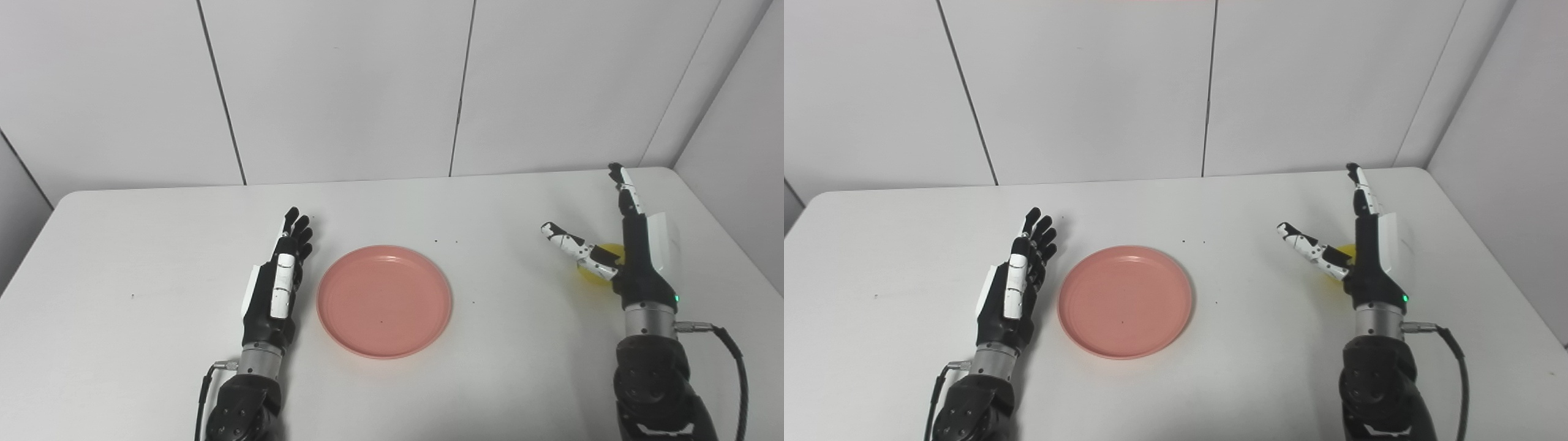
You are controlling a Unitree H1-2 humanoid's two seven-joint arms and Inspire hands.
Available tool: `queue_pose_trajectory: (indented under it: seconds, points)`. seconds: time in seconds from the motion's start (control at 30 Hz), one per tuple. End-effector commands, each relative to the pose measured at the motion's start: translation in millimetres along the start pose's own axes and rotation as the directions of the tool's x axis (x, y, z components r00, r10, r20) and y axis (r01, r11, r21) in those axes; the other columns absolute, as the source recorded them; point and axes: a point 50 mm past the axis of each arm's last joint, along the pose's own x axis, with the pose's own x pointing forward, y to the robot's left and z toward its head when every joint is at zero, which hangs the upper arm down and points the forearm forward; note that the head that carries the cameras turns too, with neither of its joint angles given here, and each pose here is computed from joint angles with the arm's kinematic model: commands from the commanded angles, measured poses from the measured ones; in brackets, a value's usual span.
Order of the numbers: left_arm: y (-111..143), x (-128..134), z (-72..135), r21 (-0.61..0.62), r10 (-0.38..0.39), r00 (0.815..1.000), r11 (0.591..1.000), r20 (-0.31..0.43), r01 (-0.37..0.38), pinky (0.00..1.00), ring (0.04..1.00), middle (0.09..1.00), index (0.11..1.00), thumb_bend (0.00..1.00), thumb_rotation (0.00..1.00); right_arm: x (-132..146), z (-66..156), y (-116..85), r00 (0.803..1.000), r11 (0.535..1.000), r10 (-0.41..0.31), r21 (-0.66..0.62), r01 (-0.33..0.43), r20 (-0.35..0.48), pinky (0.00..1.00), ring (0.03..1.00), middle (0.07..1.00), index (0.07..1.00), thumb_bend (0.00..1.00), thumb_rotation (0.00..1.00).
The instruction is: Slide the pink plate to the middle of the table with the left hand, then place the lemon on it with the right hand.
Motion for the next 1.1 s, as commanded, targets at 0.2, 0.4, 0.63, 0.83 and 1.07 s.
queue_pose_trajectory:
  seconds: [0.2, 0.4, 0.63, 0.83, 1.07]
  points:
    - [2, 5, 7, -0.011, -0.01, 0.998, 1.0, 0.057, 0.011, 0.97, 0.976, 0.972, 0.971, 0.63, 1.0, 19, 9, -29, 0.999, 0.998, -0.048, -0.051, 0.048, -0.005, 0.81, 0.892, 0.908, 0.901, 0.81, 0.39]
    - [8, 7, 2, -0.002, -0.014, 0.999, 1.0, 0.029, 0.014, 1.0, 1.0, 0.992, 0.988, 0.65, 1.0, 26, -1, -37, 0.998, 0.995, -0.044, -0.091, 0.04, -0.033, 0.77, 0.865, 0.885, 0.876, 0.85, 0.32]
    - [11, 9, -1, 0.011, -0.02, 1.0, 1.0, -0.002, 0.02, 1.0, 1.0, 0.999, 0.997, 0.68, 1.0, 30, -13, -42, 0.997, 0.99, 0.012, -0.137, -0.021, -0.07, 0.78, 0.865, 0.881, 0.877, 0.89, 0.31]
    - [15, 9, -2, -0.002, -0.029, 1.0, 1.0, -0.001, 0.029, 1.0, 1.0, 1.0, 1.0, 0.68, 1.0, 34, -21, -43, 0.99, 0.978, 0.078, -0.185, -0.099, -0.119, 0.77, 0.86, 0.885, 0.875, 0.95, 0.35]
    - [20, 8, 1, -0.014, -0.02, 1.0, 1.0, -0.003, 0.02, 1.0, 1.0, 0.999, 0.999, 0.7, 1.0, 37, -32, -39, 0.984, 0.974, 0.106, -0.185, -0.132, -0.14, 0.76, 0.853, 0.88, 0.861, 0.98, 0.39]
